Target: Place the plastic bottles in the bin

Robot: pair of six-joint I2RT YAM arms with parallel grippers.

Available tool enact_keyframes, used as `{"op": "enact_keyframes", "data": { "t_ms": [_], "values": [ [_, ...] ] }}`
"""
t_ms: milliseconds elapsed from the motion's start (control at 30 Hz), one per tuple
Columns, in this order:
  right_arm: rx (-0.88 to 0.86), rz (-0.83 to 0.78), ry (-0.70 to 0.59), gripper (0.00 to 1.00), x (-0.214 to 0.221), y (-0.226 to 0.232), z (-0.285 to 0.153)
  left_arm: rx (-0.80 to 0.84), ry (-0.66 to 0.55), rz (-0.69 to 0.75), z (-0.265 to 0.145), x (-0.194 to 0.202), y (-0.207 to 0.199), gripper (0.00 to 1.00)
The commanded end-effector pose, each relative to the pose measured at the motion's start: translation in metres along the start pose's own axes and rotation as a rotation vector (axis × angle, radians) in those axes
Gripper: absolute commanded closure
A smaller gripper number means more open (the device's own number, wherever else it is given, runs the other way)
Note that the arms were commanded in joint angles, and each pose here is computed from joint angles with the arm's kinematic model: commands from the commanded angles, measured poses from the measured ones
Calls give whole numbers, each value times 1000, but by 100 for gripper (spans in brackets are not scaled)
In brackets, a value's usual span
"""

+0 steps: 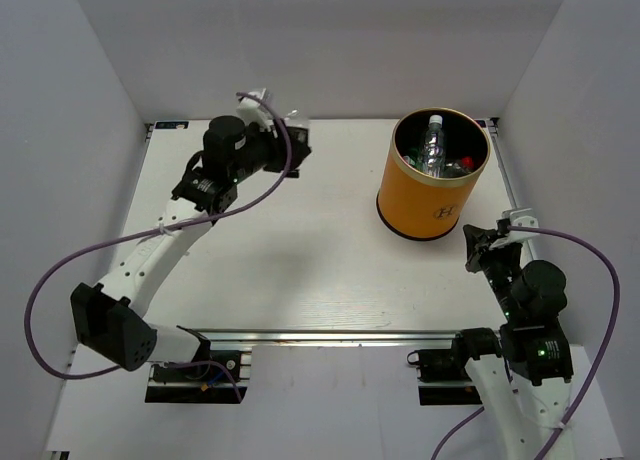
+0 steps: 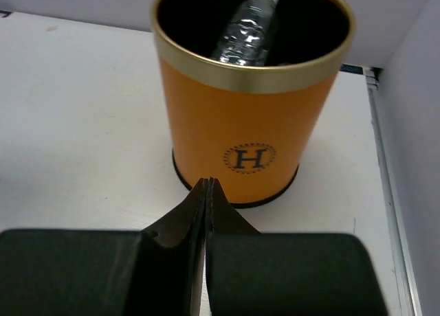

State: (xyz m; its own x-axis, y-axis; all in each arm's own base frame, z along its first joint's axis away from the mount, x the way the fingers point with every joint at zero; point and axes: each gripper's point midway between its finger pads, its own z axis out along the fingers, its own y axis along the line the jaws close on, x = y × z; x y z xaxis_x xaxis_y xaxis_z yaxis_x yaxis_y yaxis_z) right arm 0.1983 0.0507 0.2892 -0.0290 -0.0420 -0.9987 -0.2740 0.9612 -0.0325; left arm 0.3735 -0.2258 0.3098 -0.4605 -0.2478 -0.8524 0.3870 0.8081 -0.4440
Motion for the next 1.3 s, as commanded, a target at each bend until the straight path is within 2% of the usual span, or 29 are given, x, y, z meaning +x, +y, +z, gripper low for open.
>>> {"op": "enact_keyframes", "data": {
  "t_ms": [0, 100, 233, 267, 333, 367, 567, 667, 700, 800, 833, 900, 933, 1000, 1033, 1067, 1100, 1133, 1267],
  "values": [
    [158, 16, -75, 100, -13, -28, 1, 480, -35, 229, -10, -18, -102, 100],
    [209, 12, -95, 100, -11, -38, -1, 659, -89, 296, -9, -30, -149, 100],
    [268, 5, -94, 100, 0, -49, 1, 792, -139, 347, 1, -36, -190, 100],
    [283, 9, -89, 100, 1, -51, 1, 826, -177, 378, 0, -48, -203, 100],
    [323, 11, -94, 100, 1, -59, 0, 853, -144, 372, 24, -34, -217, 100],
    [331, 14, -95, 100, 1, -60, 0, 860, -177, 378, 26, -49, -229, 100],
    [297, 7, -76, 100, 8, -54, 1, 849, -189, 359, 94, -37, -261, 100],
    [283, 6, -72, 100, 9, -52, 2, 824, -244, 348, 112, -51, -265, 100],
    [269, 6, -71, 100, 9, -50, 3, 808, -217, 328, 129, -39, -260, 100],
    [248, 3, -74, 100, 8, -46, 2, 787, -247, 303, 145, -40, -263, 100],
    [245, 3, -75, 100, 9, -45, 2, 752, -246, 292, 163, -31, -256, 99],
    [233, 2, -81, 100, 7, -43, 1, 748, -260, 262, 171, -29, -260, 95],
    [231, 2, -84, 100, 7, -42, 0, 714, -266, 252, 181, -27, -254, 91],
    [230, 2, -84, 100, 6, -42, 0, 698, -248, 235, 196, -12, -253, 67],
    [228, 0, -84, 100, 7, -42, 0, 666, -236, 227, 203, -8, -247, 50],
    [230, 1, -81, 100, 7, -42, 0, 663, -237, 225, 203, -6, -251, 18],
    [223, 1, -78, 100, 8, -41, 0, 630, -237, 217, 206, -6, -246, 7],
    [219, -1, -83, 100, 7, -40, 1, 625, -226, 216, 209, -1, -244, 0],
    [210, -6, -76, 99, 8, -39, 1, 647, -291, 225, 178, -34, -261, 0]
  ]
}}
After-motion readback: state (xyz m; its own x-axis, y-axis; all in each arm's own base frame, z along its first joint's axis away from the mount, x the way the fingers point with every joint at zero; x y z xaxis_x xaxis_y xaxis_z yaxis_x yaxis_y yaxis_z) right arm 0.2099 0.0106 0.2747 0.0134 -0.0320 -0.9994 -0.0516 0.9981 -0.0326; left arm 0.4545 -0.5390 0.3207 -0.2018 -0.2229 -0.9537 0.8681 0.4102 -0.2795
